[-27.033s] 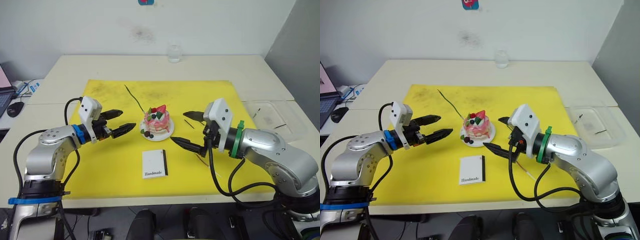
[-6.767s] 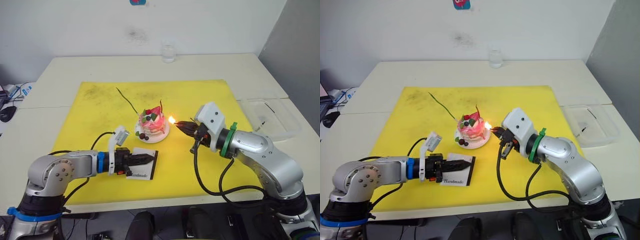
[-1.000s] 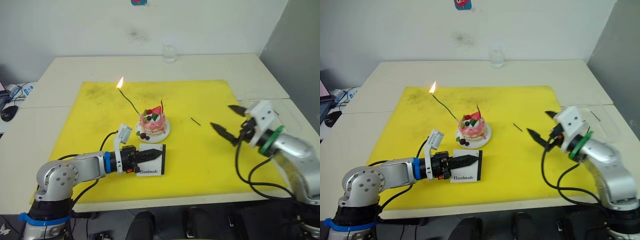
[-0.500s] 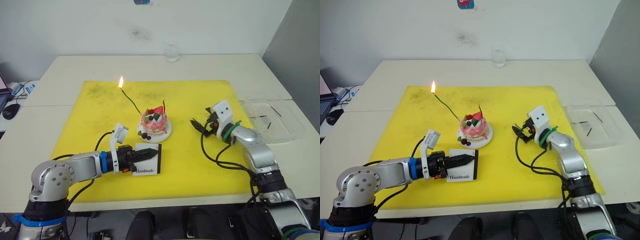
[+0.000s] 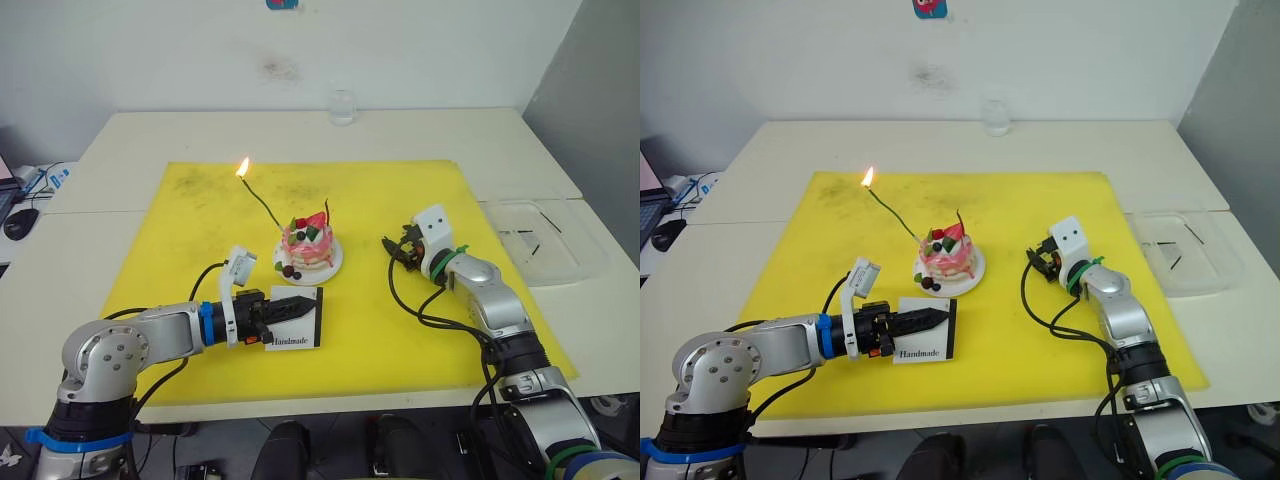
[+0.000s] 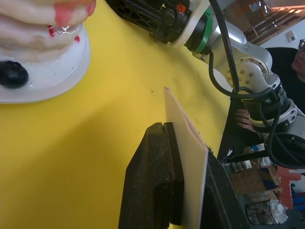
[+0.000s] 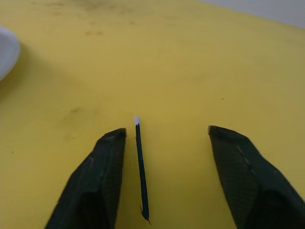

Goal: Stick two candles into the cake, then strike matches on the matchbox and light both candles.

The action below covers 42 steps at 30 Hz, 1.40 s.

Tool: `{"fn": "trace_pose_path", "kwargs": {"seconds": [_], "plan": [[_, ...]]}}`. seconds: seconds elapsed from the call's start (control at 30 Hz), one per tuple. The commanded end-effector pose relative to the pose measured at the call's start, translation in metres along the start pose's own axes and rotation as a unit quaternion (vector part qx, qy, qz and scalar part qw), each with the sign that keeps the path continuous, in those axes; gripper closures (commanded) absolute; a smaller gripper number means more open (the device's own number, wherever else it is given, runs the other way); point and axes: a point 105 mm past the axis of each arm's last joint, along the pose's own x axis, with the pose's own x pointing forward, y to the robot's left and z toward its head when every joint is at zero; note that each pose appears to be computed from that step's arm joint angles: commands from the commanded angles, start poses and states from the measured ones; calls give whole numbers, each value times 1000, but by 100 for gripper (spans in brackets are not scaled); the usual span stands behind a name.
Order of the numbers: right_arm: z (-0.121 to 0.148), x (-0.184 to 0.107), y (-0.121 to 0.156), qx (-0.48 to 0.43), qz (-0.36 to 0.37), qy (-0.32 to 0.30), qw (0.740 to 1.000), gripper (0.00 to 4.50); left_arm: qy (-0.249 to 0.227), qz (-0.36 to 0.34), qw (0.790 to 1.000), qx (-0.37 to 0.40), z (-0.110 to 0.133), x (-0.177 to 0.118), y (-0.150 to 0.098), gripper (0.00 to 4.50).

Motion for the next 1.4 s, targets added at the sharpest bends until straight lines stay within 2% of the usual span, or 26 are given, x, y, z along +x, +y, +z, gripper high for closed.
{"fn": "trace_pose_path", "kwargs": {"seconds": [0.03, 0.13, 0.2, 0.43, 0.67, 0.87, 1.0, 1.23, 1.33, 1.4], "plan": [[10, -2, -1, -13, -10, -8, 1000, 299, -7, -6, 1000, 23, 7, -2, -7, 450], [11, -3, 6, -12, -2, -8, 1000, 403, -6, -5, 1000, 24, 7, -2, -7, 450], [12, -4, 10, -9, 5, -8, 1000, 447, -6, -5, 1000, 25, 7, -3, -7, 450], [33, -16, 15, 4, 12, -40, 999, 447, -5, -3, 1000, 27, 6, -3, -6, 450], [55, -52, 33, 9, 51, -59, 997, 447, -4, -4, 1000, 27, 7, -3, -6, 450], [30, -85, 65, 18, 85, -24, 996, 447, 1, -9, 1000, 26, 7, -2, -7, 450], [11, -82, 65, 30, 39, -21, 999, 447, 7, -13, 1000, 25, 5, 0, -7, 450], [-14, -70, 65, 31, 12, -9, 999, 447, 12, -16, 999, 27, 5, 1, -8, 450], [-19, -70, 62, 35, 5, -5, 999, 387, 13, -15, 999, 27, 5, 1, -8, 450], [-18, -70, 63, 26, 7, -7, 1000, 320, 14, -15, 999, 27, 4, 0, -8, 450]]}}
